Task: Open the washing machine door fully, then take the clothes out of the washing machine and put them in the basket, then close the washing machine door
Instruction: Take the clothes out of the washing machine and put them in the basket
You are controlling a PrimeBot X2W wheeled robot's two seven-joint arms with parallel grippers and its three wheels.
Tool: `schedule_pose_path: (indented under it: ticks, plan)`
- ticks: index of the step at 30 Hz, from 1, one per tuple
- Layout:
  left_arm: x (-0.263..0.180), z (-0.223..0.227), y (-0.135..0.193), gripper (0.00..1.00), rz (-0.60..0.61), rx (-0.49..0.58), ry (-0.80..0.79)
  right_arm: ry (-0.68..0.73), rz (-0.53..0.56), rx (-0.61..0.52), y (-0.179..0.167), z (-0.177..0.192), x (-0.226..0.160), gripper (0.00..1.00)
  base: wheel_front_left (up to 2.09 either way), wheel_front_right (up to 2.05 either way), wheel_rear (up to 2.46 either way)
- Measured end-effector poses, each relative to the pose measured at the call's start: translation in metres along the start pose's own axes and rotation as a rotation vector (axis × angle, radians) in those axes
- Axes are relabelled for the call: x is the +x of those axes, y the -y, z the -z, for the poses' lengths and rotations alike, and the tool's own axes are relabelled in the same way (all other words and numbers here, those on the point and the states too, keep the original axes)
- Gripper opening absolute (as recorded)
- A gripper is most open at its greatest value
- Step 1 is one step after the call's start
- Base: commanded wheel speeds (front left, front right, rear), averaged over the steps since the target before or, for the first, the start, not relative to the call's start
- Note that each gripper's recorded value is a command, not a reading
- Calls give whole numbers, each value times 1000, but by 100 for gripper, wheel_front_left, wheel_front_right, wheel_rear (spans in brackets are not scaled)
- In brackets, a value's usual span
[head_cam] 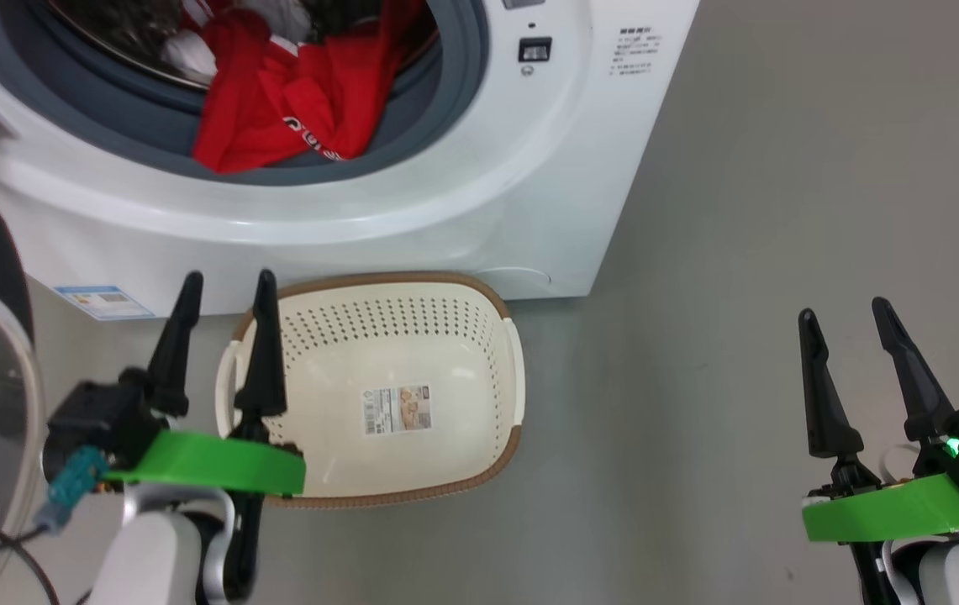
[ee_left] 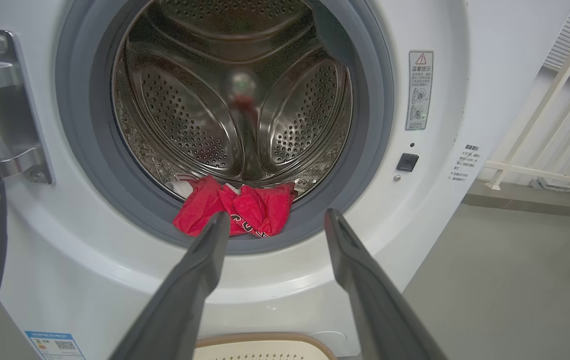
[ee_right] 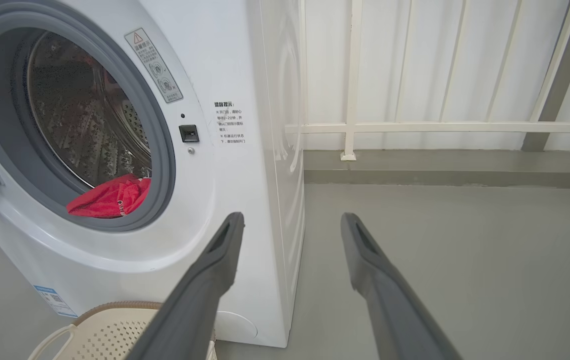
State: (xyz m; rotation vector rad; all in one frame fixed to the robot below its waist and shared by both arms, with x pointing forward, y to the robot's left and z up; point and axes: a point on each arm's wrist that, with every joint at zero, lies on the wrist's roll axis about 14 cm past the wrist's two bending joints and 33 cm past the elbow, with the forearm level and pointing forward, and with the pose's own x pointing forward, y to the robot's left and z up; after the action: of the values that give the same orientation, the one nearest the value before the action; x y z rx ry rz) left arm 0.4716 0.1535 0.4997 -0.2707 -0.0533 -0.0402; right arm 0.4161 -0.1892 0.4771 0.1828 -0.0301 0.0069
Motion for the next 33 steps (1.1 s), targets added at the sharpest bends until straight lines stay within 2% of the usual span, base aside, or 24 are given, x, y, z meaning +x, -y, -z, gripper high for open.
schedule_pose_path:
  ticks: [9,19,33]
  plan:
    - [45,17,0,100,0,22,-83,-15,31,-12,12,7,7,100,0,0,0]
    - [98,11,5,100,33,69,-77,-47,59,-16,22,19,8,100,0,0,0]
    - [158,47,-1,100,16,134,-202,-89,57,-21,25,42,25,100,0,0,0]
